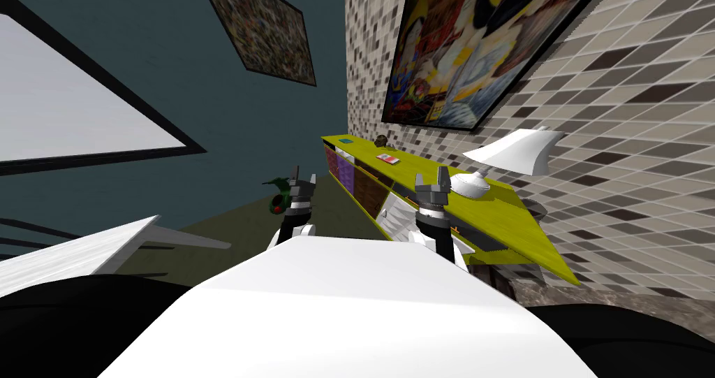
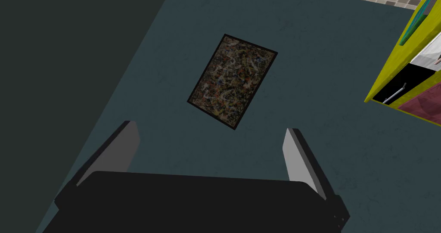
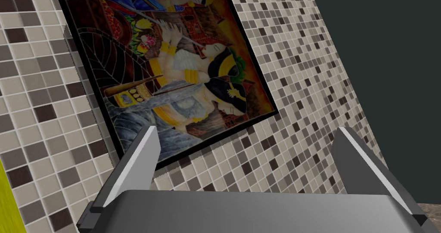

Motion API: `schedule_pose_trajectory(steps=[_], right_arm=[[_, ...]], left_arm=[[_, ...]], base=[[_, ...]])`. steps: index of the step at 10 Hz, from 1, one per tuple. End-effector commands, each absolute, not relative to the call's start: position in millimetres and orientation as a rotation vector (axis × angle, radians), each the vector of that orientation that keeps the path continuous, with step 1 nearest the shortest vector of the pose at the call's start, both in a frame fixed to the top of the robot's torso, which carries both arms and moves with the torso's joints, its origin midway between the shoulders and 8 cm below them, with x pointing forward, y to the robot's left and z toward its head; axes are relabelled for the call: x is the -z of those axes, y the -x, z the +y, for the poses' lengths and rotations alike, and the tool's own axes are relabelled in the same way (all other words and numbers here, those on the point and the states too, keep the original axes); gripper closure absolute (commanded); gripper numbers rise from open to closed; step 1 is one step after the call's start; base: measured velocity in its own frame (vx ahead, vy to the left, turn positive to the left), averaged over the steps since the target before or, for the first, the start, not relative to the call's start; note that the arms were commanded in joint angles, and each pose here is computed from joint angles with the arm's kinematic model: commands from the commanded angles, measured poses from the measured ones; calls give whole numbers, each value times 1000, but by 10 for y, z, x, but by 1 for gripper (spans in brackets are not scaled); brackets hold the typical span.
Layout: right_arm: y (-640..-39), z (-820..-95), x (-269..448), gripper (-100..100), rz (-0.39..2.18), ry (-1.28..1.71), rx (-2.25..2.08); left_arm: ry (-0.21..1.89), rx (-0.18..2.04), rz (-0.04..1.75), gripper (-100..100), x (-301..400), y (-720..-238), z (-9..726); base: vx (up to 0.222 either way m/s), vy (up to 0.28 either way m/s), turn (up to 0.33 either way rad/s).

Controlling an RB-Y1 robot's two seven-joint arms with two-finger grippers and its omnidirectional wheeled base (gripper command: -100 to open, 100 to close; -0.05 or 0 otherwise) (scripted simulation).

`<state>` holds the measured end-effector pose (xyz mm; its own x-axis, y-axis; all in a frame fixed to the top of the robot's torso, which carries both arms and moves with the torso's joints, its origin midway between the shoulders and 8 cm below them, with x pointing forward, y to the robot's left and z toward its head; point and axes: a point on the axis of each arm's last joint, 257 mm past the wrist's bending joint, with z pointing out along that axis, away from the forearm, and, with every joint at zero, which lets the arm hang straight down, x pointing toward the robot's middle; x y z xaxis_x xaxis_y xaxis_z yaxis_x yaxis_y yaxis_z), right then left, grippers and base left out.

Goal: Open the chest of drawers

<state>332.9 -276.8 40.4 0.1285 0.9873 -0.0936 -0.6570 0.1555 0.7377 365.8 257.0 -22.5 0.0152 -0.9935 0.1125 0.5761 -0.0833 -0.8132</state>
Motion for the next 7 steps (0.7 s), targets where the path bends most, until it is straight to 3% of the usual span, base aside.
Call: schedule_pose_trajectory(steps=[1,7], right_arm=[[-3329,-2768,-404,0,667,-615,-1311],[-3329,-2768,-405,0,667,-615,-1311]], left_arm=[[837,1476,663,0,225,-3658,2570],[837,1476,663,0,223,-3658,2570]], base=[[0,0,0],[0,0,0]])
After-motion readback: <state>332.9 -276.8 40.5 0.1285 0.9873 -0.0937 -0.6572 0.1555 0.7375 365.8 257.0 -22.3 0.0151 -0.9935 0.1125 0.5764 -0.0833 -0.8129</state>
